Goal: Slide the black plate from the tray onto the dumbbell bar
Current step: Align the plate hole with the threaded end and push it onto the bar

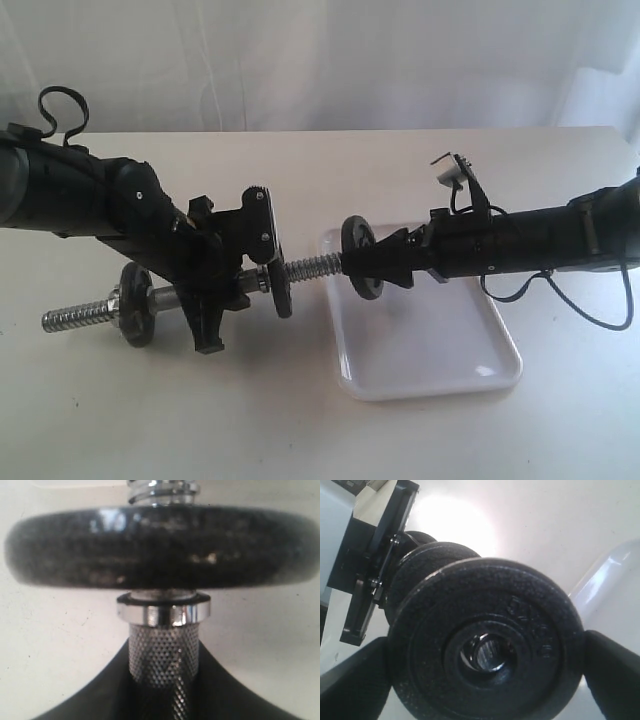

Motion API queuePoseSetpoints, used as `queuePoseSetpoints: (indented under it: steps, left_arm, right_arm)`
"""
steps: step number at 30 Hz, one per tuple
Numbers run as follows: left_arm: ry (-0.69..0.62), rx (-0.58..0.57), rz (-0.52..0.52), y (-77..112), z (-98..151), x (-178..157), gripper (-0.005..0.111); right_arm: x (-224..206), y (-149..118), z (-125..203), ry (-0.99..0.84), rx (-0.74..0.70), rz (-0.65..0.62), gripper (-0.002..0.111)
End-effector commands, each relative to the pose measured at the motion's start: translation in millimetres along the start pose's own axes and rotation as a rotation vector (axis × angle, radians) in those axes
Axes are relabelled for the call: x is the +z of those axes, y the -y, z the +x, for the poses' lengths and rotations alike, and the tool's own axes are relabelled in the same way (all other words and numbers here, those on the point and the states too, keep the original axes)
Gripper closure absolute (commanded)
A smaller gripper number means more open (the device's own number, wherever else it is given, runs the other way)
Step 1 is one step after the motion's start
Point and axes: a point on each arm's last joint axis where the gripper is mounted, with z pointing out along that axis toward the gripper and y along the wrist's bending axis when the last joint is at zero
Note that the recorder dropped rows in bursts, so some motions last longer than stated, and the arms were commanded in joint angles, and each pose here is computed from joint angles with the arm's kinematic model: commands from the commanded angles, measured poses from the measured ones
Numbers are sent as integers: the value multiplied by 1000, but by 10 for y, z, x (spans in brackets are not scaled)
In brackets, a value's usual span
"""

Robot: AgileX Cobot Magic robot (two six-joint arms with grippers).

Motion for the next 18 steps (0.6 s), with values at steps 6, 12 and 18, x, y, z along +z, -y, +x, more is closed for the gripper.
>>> queuePoseSetpoints:
  steps: [6, 12, 18]
  left_arm:
    - [92, -32, -134, -159, -173, -216, 107]
    - [95, -30, -143, -167, -176, -217, 107]
    - [99, -39, -150, -174, -179, -219, 107]
  right_arm:
    - [67, -121, -88, 54, -4, -94, 108]
    - [126, -159, -105, 51, -15, -107, 108]
    - [140, -170, -104, 49, -16, -110, 108]
